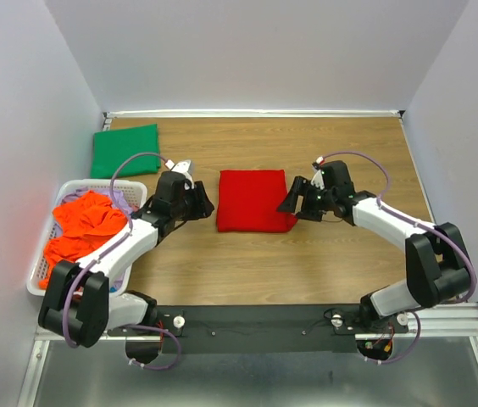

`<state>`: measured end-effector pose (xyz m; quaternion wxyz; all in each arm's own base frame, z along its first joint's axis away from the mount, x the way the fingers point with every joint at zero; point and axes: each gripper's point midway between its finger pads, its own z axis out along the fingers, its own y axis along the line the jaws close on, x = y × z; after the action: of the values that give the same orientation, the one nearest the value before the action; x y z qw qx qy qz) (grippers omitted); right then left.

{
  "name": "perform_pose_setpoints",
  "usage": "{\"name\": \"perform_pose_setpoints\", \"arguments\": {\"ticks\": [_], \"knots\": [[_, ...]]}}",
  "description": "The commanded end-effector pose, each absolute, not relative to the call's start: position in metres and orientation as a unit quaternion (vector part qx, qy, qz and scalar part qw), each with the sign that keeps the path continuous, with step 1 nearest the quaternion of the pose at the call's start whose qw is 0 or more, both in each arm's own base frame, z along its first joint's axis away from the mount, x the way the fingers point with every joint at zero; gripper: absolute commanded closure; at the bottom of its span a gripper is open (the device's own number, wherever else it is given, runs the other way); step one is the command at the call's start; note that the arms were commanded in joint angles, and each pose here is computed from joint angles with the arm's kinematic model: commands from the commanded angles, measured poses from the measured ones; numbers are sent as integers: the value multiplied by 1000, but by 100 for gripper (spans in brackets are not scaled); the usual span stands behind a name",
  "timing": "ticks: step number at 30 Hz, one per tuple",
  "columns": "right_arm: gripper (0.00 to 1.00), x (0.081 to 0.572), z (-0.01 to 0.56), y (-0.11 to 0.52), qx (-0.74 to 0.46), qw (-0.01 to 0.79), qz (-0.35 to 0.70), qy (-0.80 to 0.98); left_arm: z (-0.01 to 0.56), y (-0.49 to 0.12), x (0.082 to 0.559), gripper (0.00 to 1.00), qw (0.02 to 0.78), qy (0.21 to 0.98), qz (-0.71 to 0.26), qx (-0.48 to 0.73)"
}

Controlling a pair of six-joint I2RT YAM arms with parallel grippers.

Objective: Fold and stack the t-shirts
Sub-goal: Fold the tshirt

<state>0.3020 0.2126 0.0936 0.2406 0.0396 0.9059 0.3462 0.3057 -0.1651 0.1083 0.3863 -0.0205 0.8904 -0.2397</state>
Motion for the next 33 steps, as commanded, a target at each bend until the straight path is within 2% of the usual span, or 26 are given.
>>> {"name": "perform_pose_setpoints", "arguments": {"ticks": [1, 16, 22, 25, 31, 32, 33], "knots": [[15, 293, 55, 192, 85, 215, 258, 938, 96, -158, 315, 41, 380, 905, -191, -7], [16, 296, 17, 218, 51, 185, 211, 958, 59, -190, 324, 41, 321, 930, -181, 16], [23, 283, 2, 231, 33, 156, 216, 963, 37, -203, 312, 42, 284, 940, -185, 23], [31, 282, 1, 239, 26, 151, 235, 960, 33, -211, 309, 42, 275, 942, -193, 28], [64, 285, 8, 255, 15, 162, 283, 945, 36, -216, 306, 43, 274, 939, -207, 27], [74, 280, 9, 257, 10, 158, 296, 942, 41, -216, 307, 43, 280, 937, -207, 26], [80, 280, 11, 258, 12, 161, 304, 939, 43, -216, 308, 43, 284, 936, -208, 25]]}}
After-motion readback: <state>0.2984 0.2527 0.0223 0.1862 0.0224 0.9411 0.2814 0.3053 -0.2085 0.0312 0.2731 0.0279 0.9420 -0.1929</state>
